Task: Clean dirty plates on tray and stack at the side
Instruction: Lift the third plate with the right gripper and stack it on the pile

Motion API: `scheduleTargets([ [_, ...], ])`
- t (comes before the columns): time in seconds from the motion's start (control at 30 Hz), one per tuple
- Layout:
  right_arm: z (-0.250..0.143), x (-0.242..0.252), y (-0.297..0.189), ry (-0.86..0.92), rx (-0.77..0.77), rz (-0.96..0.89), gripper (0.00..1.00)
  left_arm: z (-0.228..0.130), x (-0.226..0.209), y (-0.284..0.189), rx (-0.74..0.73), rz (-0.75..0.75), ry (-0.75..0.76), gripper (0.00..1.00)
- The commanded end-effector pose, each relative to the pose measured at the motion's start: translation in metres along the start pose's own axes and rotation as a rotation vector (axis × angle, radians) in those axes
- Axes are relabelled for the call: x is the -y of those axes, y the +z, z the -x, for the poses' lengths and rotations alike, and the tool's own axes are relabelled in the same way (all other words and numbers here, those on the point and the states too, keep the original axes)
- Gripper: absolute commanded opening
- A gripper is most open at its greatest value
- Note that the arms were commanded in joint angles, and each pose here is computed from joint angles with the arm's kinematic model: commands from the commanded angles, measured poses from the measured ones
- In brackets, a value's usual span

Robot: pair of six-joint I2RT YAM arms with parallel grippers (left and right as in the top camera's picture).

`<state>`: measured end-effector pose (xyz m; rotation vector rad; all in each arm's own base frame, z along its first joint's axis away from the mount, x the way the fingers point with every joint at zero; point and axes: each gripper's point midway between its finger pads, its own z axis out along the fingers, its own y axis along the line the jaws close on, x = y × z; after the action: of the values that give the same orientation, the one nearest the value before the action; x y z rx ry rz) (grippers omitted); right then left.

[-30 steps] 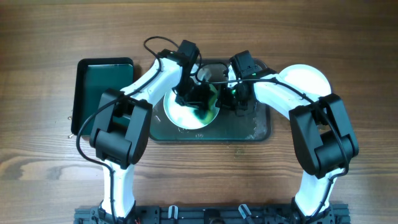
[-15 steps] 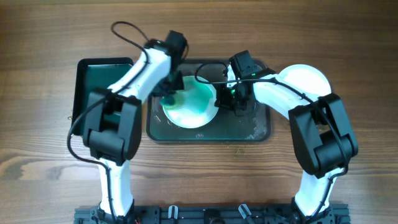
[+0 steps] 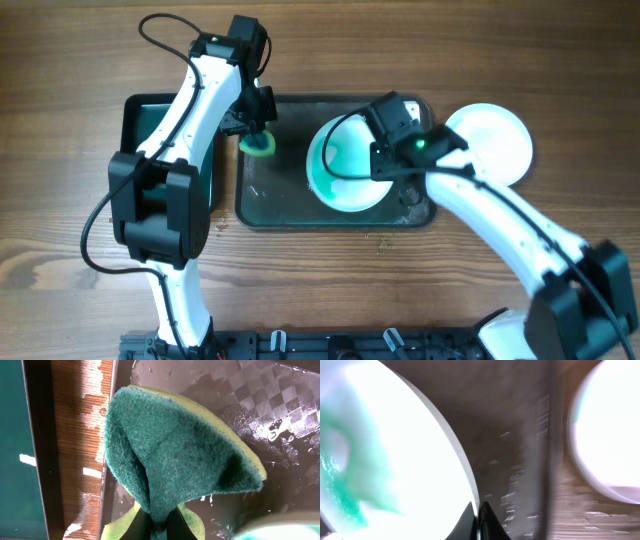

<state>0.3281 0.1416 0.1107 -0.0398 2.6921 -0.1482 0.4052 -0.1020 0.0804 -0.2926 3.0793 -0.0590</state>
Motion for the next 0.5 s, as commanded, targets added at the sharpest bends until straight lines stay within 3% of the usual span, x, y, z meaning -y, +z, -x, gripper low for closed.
scheduleTargets([
  [0.0,0.026,0.034,-0.04,-0.056,0.236,-0.29,0.04,0.004,0.008,-0.015,0.032,-0.046,0.019,0.04],
  [0.47,0.053,0.028,-0.157,-0.364,0.697,-0.864,0.04,0.003,0.01,-0.015,0.028,-0.056,0.019,0.04],
])
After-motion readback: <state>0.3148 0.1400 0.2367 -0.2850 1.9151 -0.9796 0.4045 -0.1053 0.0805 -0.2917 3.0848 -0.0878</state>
